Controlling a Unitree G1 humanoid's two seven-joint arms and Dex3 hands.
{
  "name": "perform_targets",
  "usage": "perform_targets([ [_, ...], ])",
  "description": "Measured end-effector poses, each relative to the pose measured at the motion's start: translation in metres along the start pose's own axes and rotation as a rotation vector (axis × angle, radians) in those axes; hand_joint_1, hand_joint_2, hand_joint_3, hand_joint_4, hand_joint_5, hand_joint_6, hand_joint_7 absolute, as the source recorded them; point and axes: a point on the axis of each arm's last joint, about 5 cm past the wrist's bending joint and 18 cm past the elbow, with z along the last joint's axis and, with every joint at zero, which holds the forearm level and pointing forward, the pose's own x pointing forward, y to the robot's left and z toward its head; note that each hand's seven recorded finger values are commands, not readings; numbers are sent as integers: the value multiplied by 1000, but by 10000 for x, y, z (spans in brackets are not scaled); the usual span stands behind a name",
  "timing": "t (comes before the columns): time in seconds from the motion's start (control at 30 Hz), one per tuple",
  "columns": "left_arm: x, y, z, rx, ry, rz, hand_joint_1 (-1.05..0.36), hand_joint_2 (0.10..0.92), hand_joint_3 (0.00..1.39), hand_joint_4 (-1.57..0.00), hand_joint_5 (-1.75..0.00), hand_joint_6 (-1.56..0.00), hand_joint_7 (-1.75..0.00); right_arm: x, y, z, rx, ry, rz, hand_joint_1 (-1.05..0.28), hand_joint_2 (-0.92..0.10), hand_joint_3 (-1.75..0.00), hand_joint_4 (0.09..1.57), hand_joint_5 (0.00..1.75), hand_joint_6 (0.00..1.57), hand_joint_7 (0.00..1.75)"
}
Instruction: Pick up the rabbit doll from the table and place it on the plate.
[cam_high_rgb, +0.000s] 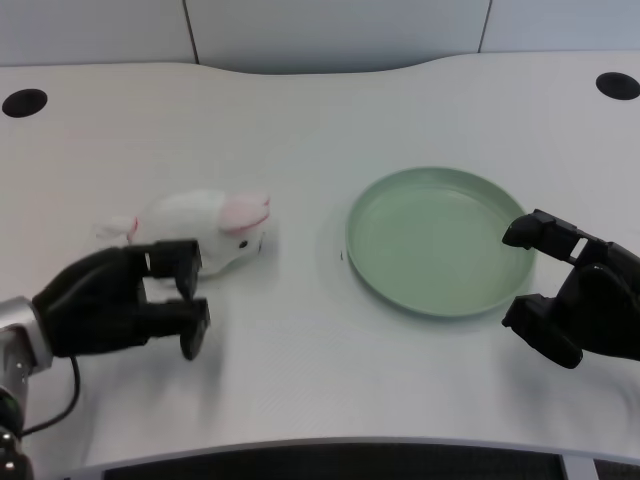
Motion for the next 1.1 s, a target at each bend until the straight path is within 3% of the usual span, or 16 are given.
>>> perform_targets([
  [0.07,35,-28,75,152,-67,32,-560,899,58,-449,-1744,-586,-1429,4,0,2,0,1,1,-515,-877,-8,1036,1746,927,1328],
  [0.17,51,-68,191,324,-157,22,-631,919,62,-570,-1408,-818,-842,8,-1,5,5,2,3,-544,-871,-3,1036,1746,933,1267],
  [0.23,63,-96,307,424,-228,-14,-634,921,91,-636,-1019,-925,-372,11,0,6,5,2,1,-573,-867,-2,1043,1746,950,1278],
  [0.27,67,-114,384,483,-270,-33,-634,921,97,-660,-919,-952,-266,13,0,7,5,3,-1,-578,-866,-2,1045,1746,952,1283],
  [0.33,65,-150,497,591,-329,-45,-669,921,137,-727,-544,-914,-74,15,0,8,4,4,-1,-587,-872,-5,1042,1746,942,1292],
  [0.4,65,-206,607,747,-393,-23,-715,921,165,-689,-252,-770,-15,16,0,8,3,3,-1,-579,-877,-7,1034,1746,937,1312],
  [0.47,92,-258,717,901,-440,37,-758,921,181,-589,-120,-635,-3,17,0,8,2,3,-1,-581,-875,-5,1028,1746,924,1345],
  [0.63,170,-308,973,1189,-475,199,-872,921,261,-388,-11,-423,0,29,2,2,2,1,3,-580,-877,-5,1021,1746,909,1363],
  [0.8,369,-335,990,1299,-382,295,-1027,921,432,-118,0,-166,0,32,3,0,3,1,3,-570,-871,-2,1018,1746,908,1337],
  [0.9,512,-334,945,1357,-299,368,-1046,921,523,-43,0,-90,0,33,3,-2,4,1,4,-557,-870,-3,1016,1746,913,1310],
  [1.03,700,-286,842,1491,-108,502,-1048,921,620,-2,1,-44,-4,36,3,-4,6,1,5,-550,-870,-5,1022,1746,939,1269],
  [1.1,752,-242,787,1565,5,591,-1048,921,655,0,1,-28,-4,43,4,5,-2,0,8,-562,-877,-8,1030,1746,940,1297],
])
